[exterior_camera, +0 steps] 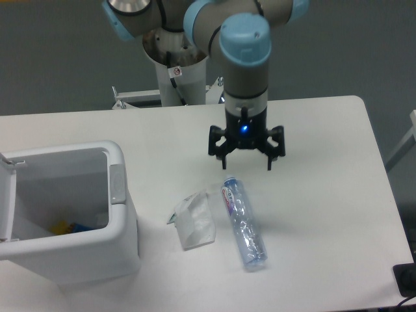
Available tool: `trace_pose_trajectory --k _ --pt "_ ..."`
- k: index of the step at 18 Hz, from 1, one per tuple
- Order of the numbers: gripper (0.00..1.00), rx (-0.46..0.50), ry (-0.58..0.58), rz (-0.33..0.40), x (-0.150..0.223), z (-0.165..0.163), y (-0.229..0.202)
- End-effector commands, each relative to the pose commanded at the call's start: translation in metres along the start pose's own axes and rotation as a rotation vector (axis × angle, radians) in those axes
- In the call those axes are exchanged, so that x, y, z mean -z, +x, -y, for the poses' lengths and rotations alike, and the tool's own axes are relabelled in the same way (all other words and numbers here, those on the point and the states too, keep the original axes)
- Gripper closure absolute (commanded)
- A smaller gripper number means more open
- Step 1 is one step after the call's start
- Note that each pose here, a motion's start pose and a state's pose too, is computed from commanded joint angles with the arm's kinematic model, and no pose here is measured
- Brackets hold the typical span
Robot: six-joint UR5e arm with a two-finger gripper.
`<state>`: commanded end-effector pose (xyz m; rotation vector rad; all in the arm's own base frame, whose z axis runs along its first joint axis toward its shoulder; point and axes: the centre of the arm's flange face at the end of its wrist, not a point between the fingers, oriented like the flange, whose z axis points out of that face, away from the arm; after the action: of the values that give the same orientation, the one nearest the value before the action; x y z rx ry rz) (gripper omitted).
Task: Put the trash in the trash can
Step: 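Move the gripper down over the crumpled white paper, then close the gripper on the crumpled white paper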
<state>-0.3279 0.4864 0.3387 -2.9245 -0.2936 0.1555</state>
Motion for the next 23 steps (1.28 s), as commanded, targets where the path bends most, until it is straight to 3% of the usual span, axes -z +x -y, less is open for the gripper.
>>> trace_pose_trajectory --k 3,6,12,15,17,19,23 --pt "0.0 -0.052 -0.015 -0.044 -0.04 0.01 0.022" --pt "0.0 -0.055 0.064 -0.133 -0.071 0.024 0.033" --pt "0.0 -0.061 0.036 -0.163 -0.105 0.02 0.05" --pt "0.03 -0.018 0.035 -0.159 -0.112 0.026 0.051" --pt "0.36 -0.016 0.037 -0.157 -0.112 0.028 0.05" --pt "1.0 0.001 0.027 -0.144 -0.113 0.027 0.049" --pt "1.0 0.005 0.029 -0.136 -0.111 0.028 0.049"
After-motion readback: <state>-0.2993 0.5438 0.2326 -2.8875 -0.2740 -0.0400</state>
